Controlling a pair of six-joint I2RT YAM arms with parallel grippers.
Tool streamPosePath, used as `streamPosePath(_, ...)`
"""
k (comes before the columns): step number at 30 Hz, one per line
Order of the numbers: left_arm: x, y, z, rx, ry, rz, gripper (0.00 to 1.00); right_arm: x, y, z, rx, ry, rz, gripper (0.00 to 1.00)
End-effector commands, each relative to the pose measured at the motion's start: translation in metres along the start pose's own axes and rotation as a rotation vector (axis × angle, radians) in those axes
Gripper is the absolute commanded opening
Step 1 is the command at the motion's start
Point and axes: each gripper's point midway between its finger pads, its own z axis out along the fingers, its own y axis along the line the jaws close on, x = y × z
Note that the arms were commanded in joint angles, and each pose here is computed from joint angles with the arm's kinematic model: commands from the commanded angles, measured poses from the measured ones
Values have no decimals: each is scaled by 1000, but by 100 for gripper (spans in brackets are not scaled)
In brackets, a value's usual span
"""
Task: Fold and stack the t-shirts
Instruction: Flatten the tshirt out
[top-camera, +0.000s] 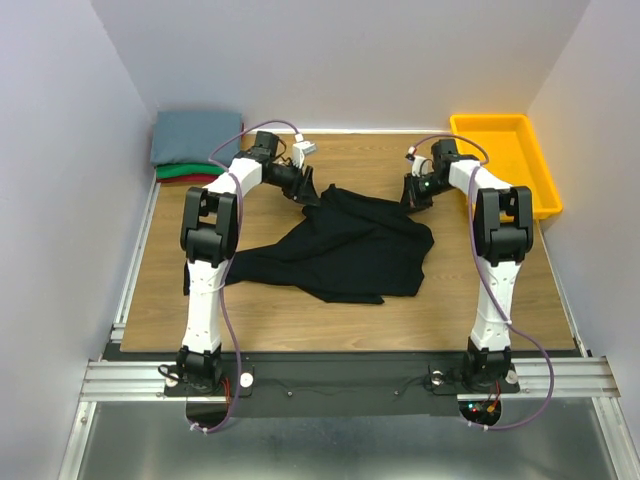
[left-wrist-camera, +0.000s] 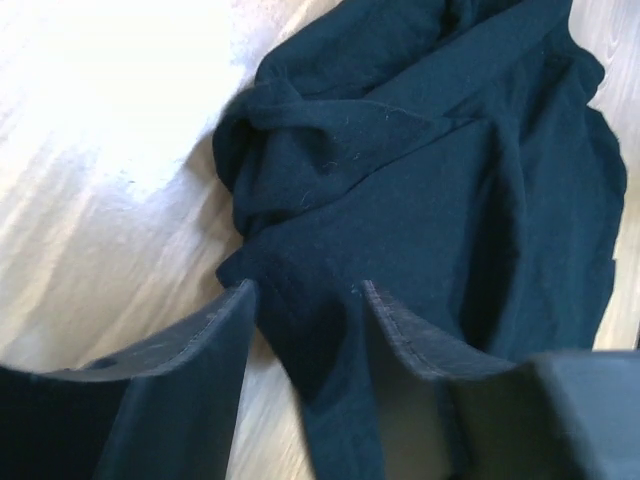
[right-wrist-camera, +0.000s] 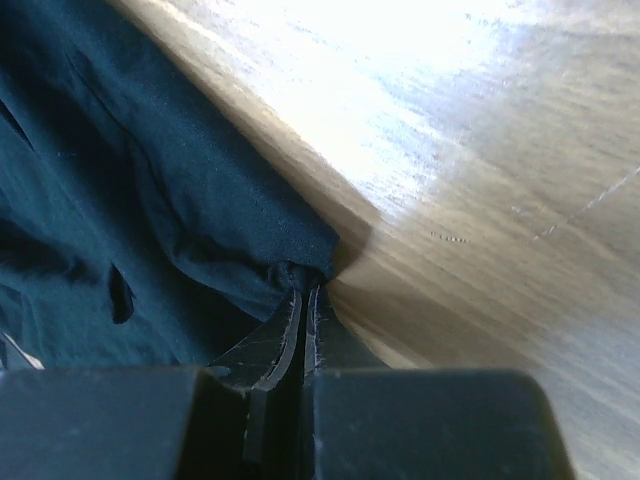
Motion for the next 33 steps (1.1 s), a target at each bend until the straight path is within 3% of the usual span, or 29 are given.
streamPosePath(1,-15,-5,-4,10,-34,-14,46,-1,1,-16,45,-16,-43,1)
streamPosePath(6,-14,-7,-19,-27,-10,22,12,5,-1,-27,95,-15,-77,0)
streamPosePath(7,-12,-1,-28,-48,-18,13,0,10,-3,-29,110,-7,-88,1)
streamPosePath(12,-10,9,-80,-134,-54,44,0,17,-18,-53,200,-21,-110,1)
streamPosePath(18,14,47,-127,-345,-4,94,0,27,-36,-65,274,1,-149,1)
streamPosePath(33,25,122,-178,-774,111,207,0,2,-59,-70,378,-11,-206,1)
